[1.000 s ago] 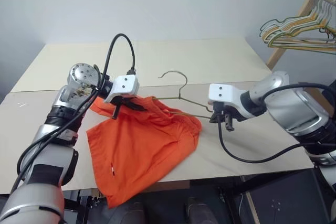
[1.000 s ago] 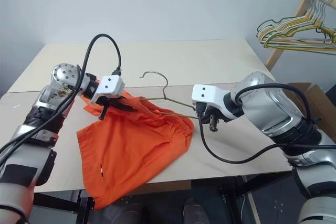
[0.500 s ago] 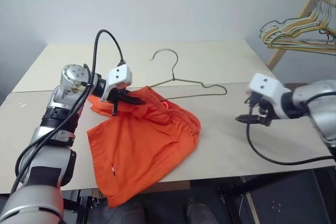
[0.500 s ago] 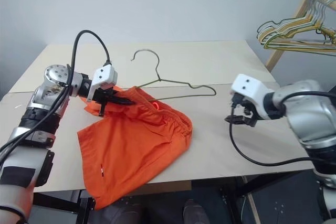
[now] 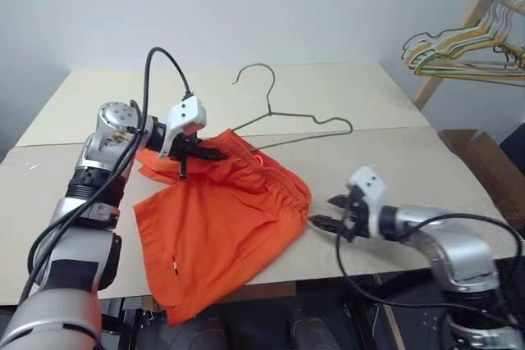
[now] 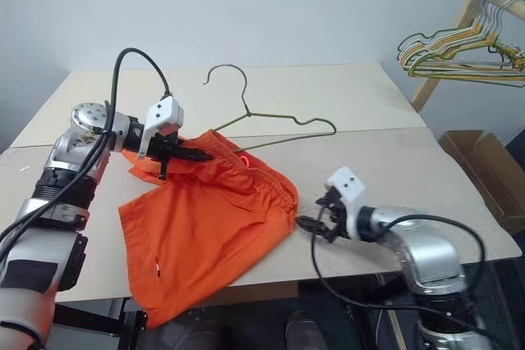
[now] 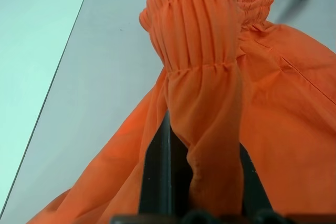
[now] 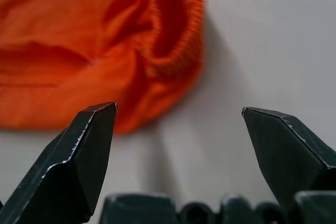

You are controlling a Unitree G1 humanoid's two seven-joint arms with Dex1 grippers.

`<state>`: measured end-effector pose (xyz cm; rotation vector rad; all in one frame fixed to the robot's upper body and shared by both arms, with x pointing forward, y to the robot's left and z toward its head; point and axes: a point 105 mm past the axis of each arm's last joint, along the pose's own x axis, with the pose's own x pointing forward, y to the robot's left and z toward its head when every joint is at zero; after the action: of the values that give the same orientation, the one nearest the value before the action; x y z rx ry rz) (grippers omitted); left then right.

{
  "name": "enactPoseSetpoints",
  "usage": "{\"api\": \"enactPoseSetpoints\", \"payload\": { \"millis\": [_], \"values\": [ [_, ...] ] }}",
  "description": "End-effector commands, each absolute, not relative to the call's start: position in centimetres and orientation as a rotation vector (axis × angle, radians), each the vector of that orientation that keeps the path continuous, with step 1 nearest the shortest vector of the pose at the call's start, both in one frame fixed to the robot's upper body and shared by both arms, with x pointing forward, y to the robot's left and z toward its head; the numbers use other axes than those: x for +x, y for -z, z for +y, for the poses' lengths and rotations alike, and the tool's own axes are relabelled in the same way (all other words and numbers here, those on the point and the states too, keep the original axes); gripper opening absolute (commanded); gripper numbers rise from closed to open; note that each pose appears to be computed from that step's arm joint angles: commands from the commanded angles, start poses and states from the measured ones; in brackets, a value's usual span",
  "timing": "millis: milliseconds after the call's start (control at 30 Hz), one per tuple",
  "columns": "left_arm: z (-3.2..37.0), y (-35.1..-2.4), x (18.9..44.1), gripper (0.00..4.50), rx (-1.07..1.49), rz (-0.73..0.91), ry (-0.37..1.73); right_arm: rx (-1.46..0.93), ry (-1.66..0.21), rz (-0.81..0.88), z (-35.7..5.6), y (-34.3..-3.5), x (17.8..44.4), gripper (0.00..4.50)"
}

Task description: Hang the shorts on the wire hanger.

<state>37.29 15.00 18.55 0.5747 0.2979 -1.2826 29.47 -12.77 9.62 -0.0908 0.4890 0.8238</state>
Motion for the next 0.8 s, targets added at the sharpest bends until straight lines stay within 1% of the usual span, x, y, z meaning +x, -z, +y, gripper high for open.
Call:
{"api": "enactPoseSetpoints", "payload": {
  "millis": [33,67,167,300,500,533,633,800],
  "values": [
    [14.8,-20.5,37.1,0.00,0.585,0.216,1.281,-0.055,-0.745,0.492,-12.0,-9.4,30.9,4.42],
    [14.8,-20.5,37.1,0.00,0.584,0.215,1.281,-0.030,-0.729,0.496,-11.8,-9.3,31.3,4.42],
    [14.7,-20.5,36.9,0.00,0.580,0.213,1.282,0.004,-0.726,0.476,-11.3,-9.6,31.8,3.85],
    [14.7,-20.3,36.6,0.00,0.574,0.213,1.283,0.024,-0.753,0.465,-11.2,-10.1,31.5,2.49],
    [15.0,-20.1,36.4,0.00,0.568,0.216,1.278,0.029,-0.746,0.457,-12.2,-10.5,31.4,0.27],
    [15.1,-20.1,36.3,0.00,0.567,0.216,1.278,0.029,-0.741,0.454,-12.6,-10.7,31.6,0.01],
    [15.5,-20.1,35.9,0.00,0.563,0.218,1.291,0.015,-0.717,0.453,-14.0,-11.2,32.0,0.01],
    [17.4,-19.9,33.7,0.00,0.625,0.254,1.403,-0.057,-0.711,0.495,-17.8,-12.6,32.4,0.01]
  ]
}}
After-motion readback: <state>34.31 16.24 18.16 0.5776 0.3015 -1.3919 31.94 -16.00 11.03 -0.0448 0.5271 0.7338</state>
